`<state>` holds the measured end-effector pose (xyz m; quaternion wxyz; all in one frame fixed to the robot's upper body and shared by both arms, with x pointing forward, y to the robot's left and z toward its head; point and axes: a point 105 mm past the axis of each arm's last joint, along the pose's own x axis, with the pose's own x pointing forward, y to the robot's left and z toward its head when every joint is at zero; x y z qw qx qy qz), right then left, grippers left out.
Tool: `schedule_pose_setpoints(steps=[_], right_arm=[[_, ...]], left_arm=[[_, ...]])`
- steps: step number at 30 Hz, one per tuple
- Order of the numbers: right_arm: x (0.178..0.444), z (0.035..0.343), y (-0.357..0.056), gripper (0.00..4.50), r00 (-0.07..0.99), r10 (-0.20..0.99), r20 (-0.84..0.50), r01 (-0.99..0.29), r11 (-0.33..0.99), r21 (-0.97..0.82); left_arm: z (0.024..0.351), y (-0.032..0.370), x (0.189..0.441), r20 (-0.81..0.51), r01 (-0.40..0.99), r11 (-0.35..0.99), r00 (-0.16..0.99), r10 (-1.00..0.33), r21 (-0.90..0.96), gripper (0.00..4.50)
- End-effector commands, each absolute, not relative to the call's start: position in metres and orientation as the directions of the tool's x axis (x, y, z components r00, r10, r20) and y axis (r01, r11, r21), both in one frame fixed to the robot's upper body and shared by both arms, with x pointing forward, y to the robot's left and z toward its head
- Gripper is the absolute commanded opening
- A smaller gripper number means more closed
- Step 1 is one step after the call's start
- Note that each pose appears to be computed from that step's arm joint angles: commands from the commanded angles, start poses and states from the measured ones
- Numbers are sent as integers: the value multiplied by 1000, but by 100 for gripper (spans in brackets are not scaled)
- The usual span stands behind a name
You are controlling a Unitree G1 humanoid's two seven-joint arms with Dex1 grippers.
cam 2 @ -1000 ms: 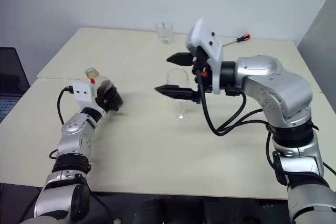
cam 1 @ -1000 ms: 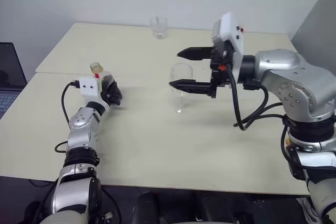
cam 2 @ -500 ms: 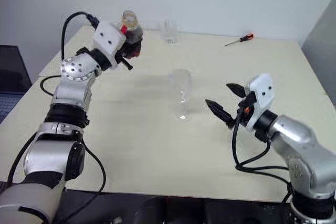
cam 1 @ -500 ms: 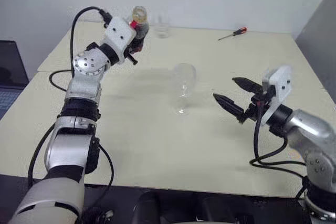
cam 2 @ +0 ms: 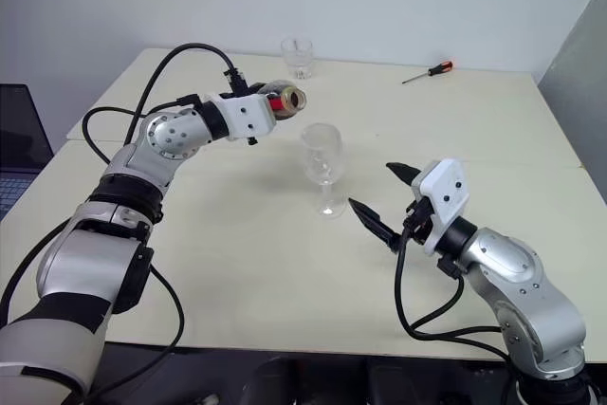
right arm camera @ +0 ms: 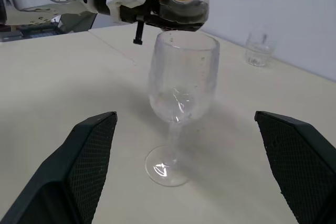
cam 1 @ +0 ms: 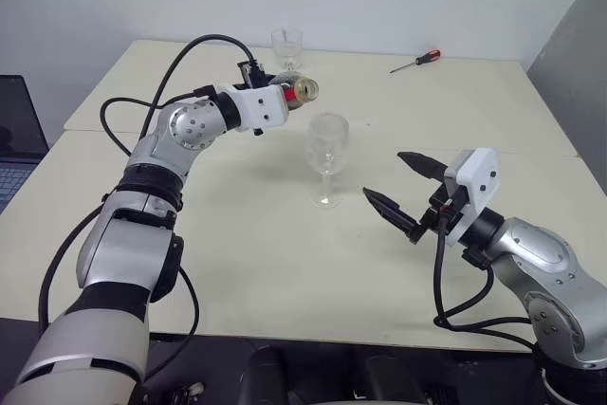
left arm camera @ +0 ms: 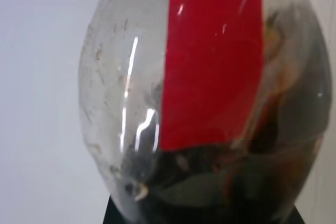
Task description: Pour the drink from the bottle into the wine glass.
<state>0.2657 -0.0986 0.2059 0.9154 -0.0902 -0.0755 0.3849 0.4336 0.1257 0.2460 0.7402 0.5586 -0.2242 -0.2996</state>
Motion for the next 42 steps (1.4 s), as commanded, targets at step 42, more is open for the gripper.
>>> schedule_pose_setpoints(steps=[42], right_arm=[[273, 224, -115, 450, 736, 669, 107, -617, 727, -300]], left_arm=[[292, 108, 437, 79, -180, -72, 712, -698, 981, 77]])
